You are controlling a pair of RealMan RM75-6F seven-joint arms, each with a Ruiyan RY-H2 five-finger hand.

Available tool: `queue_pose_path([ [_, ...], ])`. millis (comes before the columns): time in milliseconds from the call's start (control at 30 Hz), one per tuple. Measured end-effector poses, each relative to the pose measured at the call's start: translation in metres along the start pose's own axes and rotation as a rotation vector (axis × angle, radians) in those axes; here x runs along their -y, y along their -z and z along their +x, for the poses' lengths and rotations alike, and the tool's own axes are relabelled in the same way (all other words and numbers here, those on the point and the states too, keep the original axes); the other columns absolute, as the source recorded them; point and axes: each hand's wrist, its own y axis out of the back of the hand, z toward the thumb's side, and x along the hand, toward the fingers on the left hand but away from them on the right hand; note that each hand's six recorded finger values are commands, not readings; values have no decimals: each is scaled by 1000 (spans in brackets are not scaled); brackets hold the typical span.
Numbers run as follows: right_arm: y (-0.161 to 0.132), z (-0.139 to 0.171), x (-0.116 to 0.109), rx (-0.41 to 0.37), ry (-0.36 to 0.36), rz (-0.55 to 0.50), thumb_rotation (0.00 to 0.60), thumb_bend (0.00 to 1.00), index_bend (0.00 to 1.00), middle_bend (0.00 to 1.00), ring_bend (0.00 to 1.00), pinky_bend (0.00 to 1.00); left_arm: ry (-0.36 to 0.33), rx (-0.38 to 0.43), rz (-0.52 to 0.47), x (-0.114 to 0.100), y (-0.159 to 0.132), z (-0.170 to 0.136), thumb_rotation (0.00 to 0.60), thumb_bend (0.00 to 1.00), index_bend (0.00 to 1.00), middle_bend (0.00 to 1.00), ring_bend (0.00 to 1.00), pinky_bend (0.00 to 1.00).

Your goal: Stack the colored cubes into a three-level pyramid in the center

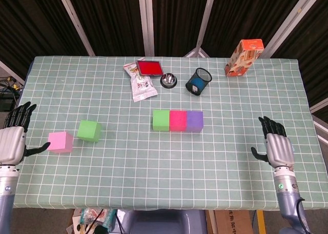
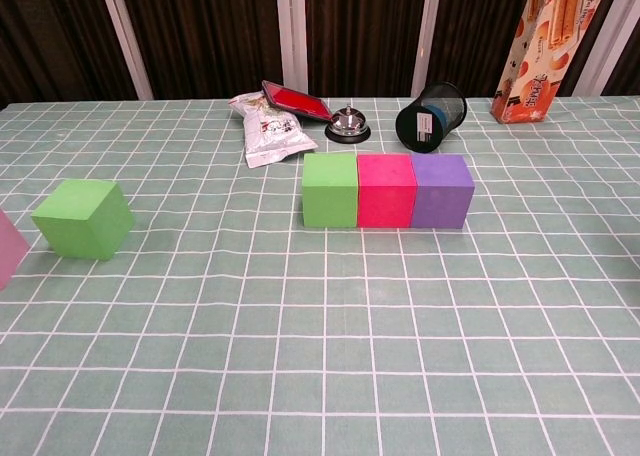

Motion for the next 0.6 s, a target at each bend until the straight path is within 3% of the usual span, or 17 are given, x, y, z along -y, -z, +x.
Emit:
queue_pose_path([
  [300,16,0,8,46,-38,-11,600,334,0,31,0,0,-3,20,16,2,-5,-4,600,52,0,0,0,11],
  [600,40,-12,21,159,-83,-31,600,325,0,0,0,0,-12,28,9,-1,-8,-5,600,53,0,0,0,11],
])
